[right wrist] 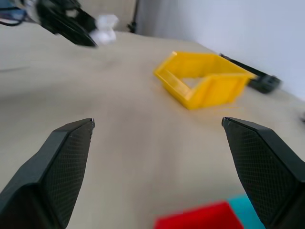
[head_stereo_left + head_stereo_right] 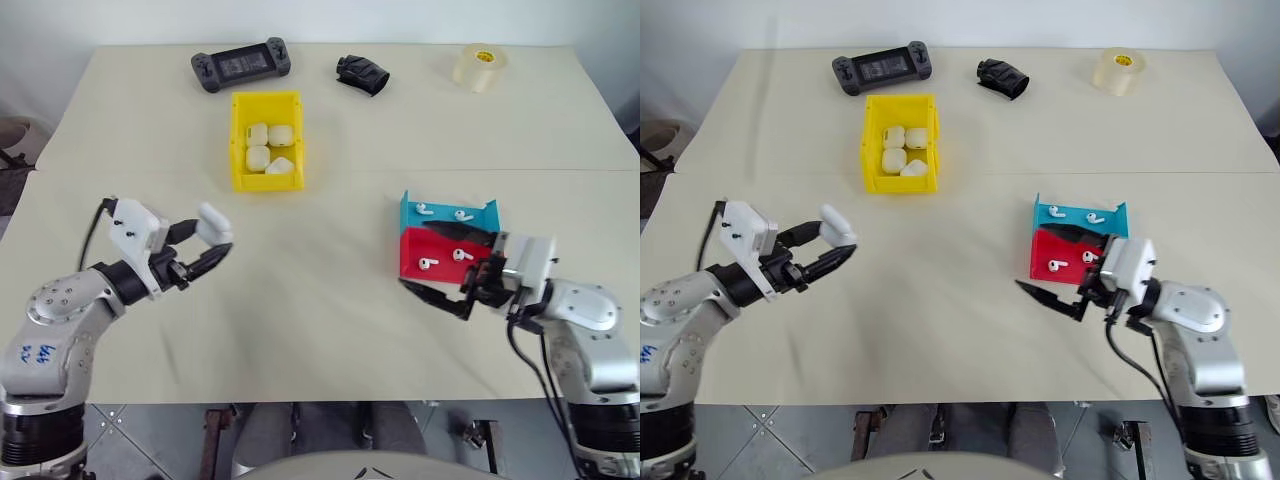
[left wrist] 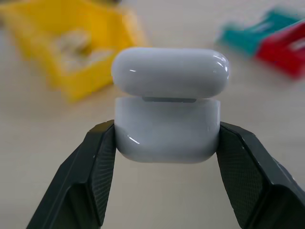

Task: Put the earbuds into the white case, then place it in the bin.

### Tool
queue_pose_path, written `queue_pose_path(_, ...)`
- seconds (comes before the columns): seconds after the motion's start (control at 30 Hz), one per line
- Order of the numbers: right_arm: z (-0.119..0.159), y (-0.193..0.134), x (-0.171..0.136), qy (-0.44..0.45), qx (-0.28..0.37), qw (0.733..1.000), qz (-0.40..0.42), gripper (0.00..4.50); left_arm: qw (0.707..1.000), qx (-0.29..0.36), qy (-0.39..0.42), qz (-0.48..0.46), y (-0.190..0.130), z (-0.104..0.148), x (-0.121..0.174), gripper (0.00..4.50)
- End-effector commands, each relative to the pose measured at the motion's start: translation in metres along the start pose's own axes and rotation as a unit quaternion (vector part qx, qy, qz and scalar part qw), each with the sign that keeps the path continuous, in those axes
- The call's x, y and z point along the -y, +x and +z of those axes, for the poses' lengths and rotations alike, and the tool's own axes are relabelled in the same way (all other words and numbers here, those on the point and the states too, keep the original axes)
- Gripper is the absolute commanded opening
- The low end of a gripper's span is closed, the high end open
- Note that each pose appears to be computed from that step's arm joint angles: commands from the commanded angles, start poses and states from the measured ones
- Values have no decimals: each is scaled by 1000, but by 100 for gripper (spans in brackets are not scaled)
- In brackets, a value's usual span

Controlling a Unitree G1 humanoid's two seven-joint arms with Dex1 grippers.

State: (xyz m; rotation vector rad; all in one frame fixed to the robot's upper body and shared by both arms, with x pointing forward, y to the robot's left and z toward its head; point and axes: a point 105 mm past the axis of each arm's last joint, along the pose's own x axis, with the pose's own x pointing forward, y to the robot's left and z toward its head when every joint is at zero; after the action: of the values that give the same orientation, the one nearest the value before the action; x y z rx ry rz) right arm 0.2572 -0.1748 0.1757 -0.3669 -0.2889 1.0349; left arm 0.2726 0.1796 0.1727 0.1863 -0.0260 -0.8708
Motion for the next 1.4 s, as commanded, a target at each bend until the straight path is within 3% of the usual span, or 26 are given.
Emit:
queue_pose_path(0.03, 4, -29, 11, -11, -27, 999, -32, 450, 989, 71, 0, -126, 15, 13, 36, 278)
queue_pose_path(0.2, -5, -77, 17, -11, -110, 992, -55, 450, 957, 175, 11, -233, 47, 22, 64, 278)
queue_pose_path(0.4, -19, -122, 17, 29, -201, 977, -71, 450, 909, 290, -26, -297, 74, 37, 87, 278)
queue_pose_path(0.57, -20, -139, 17, 35, -244, 967, -63, 450, 884, 328, -21, -334, 86, 38, 108, 278)
queue_pose_path(0.67, -15, -129, 18, 36, -240, 969, -53, 450, 876, 351, -18, -331, 88, 40, 115, 278)
queue_pose_path(0.9, -6, -59, 19, 64, -265, 962, 26, 450, 880, 343, -17, -327, 83, 31, 125, 278)
queue_pose_path(1.13, -23, -28, 24, 50, -371, 923, 87, 450, 884, 317, 0, -343, 74, 15, 128, 278)
queue_pose_path(1.4, -32, -1, 41, 0, -414, 900, 134, 450, 887, 302, -1, -350, 70, 7, 125, 278)
